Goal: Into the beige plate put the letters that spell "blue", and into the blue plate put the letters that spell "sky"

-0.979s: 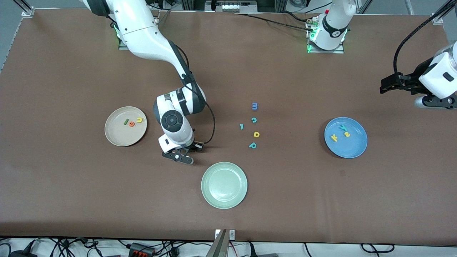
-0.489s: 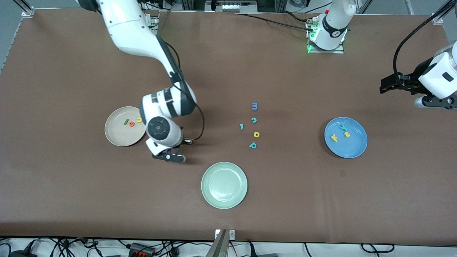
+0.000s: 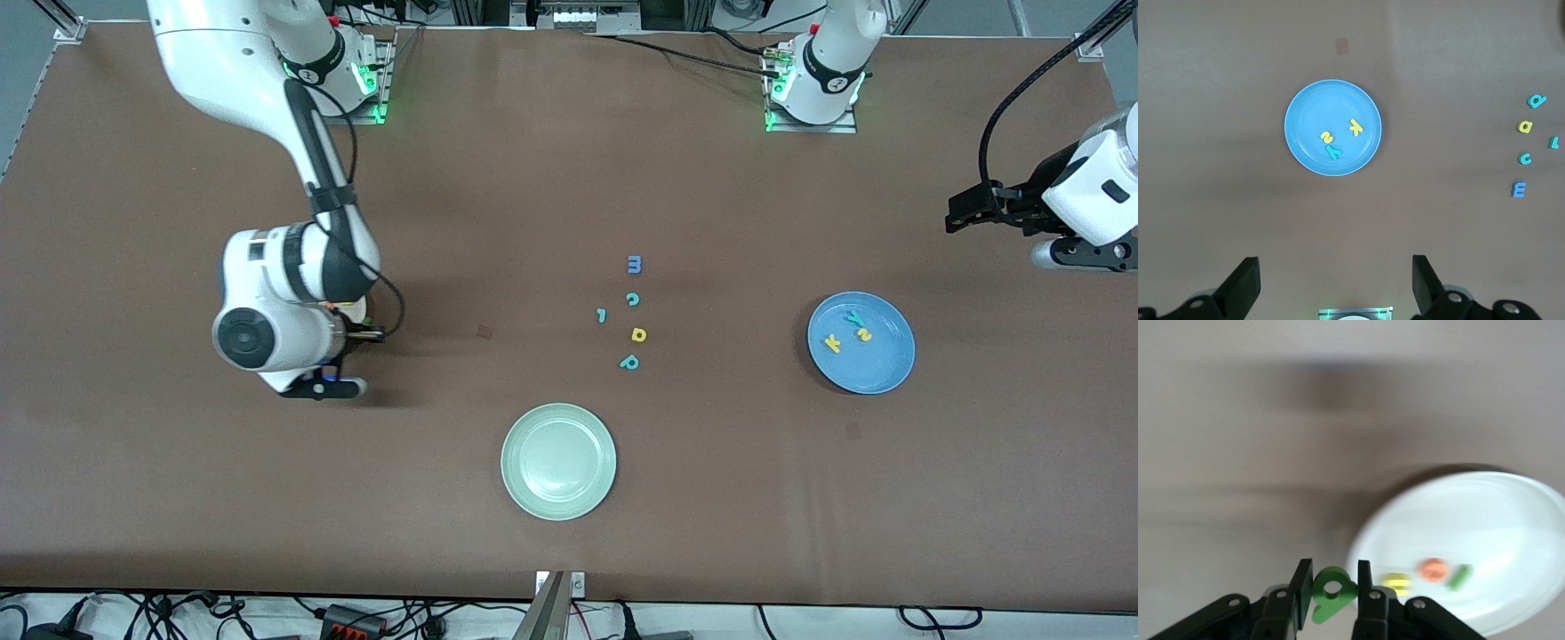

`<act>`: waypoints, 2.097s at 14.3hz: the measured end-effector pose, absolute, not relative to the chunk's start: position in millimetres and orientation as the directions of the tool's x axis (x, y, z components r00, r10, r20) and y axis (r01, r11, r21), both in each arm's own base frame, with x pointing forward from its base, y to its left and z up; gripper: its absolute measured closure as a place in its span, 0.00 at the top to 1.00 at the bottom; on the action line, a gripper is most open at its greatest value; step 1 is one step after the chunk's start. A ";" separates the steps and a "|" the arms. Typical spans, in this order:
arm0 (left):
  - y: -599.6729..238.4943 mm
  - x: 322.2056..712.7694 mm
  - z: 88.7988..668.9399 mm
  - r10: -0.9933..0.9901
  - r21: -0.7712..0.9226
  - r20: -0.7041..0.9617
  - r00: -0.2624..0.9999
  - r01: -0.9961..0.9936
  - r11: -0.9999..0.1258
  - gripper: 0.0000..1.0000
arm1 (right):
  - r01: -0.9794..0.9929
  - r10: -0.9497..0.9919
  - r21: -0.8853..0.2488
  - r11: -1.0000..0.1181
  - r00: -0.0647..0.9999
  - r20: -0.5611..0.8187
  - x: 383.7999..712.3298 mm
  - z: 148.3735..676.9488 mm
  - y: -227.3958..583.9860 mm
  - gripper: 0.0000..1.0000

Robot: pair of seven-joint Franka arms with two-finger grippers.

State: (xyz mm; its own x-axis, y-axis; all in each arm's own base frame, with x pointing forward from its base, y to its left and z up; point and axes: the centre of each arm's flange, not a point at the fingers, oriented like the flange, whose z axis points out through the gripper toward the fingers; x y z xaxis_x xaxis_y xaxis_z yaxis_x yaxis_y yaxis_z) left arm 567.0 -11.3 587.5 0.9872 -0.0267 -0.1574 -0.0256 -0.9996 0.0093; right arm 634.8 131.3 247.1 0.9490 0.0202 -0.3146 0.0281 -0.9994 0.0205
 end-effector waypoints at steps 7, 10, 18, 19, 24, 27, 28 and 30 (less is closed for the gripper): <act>-11.6 567.6 591.3 -0.027 0.009 -0.148 0.989 -0.026 -1.000 1.00 | 0.067 0.062 -0.003 -0.998 0.914 -0.401 595.5 224.2 44.3 0.31; -11.0 568.8 606.7 -0.026 0.009 -0.116 0.993 -0.025 -1.000 1.00 | 0.073 0.068 0.000 -0.997 0.919 -0.388 590.0 214.1 39.5 0.36; -1.4 568.7 612.3 -0.009 0.008 -0.109 0.994 -0.008 -1.000 1.00 | 0.038 0.042 -0.019 -0.999 0.952 -0.303 637.5 337.5 52.9 1.00; 0.9 568.7 612.3 -0.005 0.008 -0.109 0.994 -0.004 -1.000 1.00 | 0.037 0.042 -0.022 -0.999 0.956 -0.290 643.4 363.3 53.4 1.00; 53.8 566.5 611.0 0.069 0.009 -0.113 0.991 0.070 -0.997 1.00 | 0.024 0.026 -0.016 -1.000 0.982 -0.187 659.1 438.9 39.8 1.00; 51.8 566.8 610.8 0.062 0.010 -0.113 0.992 0.064 -0.998 1.00 | 0.022 0.025 -0.019 -1.000 0.986 -0.166 659.7 450.7 37.7 1.00; 48.8 567.0 610.8 0.057 0.010 -0.113 0.992 0.059 -0.998 1.00 | 0.023 0.026 -0.019 -1.000 0.987 -0.156 660.8 455.8 38.0 1.00; 46.3 567.2 610.8 0.053 0.010 -0.113 0.992 0.054 -0.998 1.00 | 0.030 0.032 -0.016 -0.999 0.993 -0.111 665.9 477.3 41.0 1.00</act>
